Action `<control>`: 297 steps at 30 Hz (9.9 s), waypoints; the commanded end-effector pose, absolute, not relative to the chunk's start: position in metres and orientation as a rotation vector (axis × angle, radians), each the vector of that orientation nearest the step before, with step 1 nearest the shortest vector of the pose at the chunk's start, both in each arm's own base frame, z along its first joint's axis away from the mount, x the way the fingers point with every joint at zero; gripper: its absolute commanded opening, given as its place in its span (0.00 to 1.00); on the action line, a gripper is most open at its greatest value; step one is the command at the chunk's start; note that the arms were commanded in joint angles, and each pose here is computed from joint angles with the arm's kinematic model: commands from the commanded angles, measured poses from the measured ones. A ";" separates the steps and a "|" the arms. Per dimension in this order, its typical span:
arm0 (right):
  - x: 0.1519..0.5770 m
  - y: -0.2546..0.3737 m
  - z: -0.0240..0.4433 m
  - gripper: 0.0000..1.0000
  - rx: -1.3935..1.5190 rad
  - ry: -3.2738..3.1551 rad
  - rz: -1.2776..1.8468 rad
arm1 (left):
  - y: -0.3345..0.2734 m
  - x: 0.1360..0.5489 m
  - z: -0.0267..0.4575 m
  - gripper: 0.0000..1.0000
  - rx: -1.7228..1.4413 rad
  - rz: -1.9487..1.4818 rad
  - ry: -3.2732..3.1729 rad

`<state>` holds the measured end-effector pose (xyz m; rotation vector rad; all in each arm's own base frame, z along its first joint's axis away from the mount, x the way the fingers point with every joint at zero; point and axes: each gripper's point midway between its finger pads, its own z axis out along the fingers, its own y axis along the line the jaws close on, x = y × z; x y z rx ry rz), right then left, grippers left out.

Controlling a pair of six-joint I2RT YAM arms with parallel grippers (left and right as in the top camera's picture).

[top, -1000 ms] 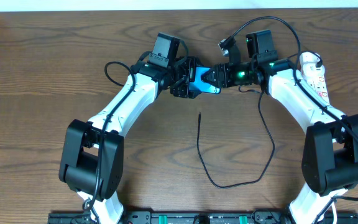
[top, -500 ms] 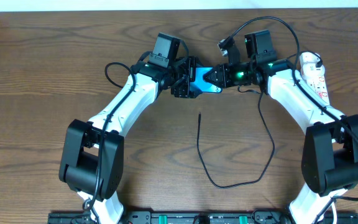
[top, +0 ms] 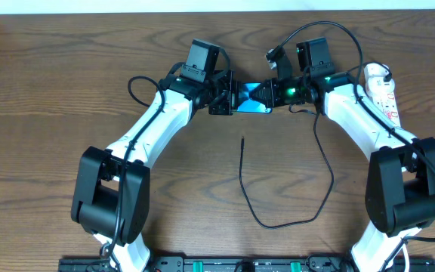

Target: Plug charger to phone and switch on socket

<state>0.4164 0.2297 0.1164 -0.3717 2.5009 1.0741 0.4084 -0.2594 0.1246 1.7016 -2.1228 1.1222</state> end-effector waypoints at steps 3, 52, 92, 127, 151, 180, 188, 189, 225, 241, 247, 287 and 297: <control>0.436 0.208 0.120 0.01 -0.317 2.479 0.983 | -0.261 0.411 0.147 0.68 1.589 1.229 -2.169; 0.481 0.224 0.268 0.01 0.782 2.119 2.098 | -0.228 0.516 0.241 0.79 1.456 2.037 -2.592; 0.472 0.229 0.266 0.95 0.544 2.142 2.039 | -0.217 0.523 0.242 0.07 1.605 2.036 -2.466; 0.467 0.252 0.174 0.96 0.478 2.393 1.378 | -0.072 0.444 0.288 0.07 0.195 2.376 -2.456; 0.347 0.244 0.069 0.93 0.188 2.889 0.285 | -0.057 0.445 0.286 0.07 0.136 2.414 -2.538; 0.311 0.248 -0.009 0.48 0.094 3.076 0.046 | -0.057 0.445 0.285 0.07 0.136 2.414 -2.538; 0.318 0.253 -0.011 0.31 0.112 3.051 0.076 | -0.057 0.445 0.285 0.07 0.136 2.414 -2.538; 0.318 0.254 -0.012 0.30 0.113 3.049 0.079 | -0.057 0.445 0.285 0.07 0.136 2.414 -2.538; 0.314 0.250 -0.017 0.01 0.156 3.101 0.110 | -0.057 0.445 0.285 0.07 0.137 2.414 -2.537; 0.391 0.277 0.072 0.01 -0.116 2.875 1.199 | -0.065 0.447 0.284 0.07 0.142 2.403 -2.531; 0.410 0.268 0.145 0.01 -0.396 2.414 1.777 | -0.079 0.464 0.282 0.07 0.182 2.391 -2.650; 0.376 0.310 0.215 0.01 -0.947 1.866 2.059 | -0.107 0.504 0.331 0.07 0.051 2.631 -2.949; 0.374 0.319 0.222 0.01 -0.966 1.865 2.072 | -0.120 0.494 0.330 0.07 -0.062 2.621 -2.892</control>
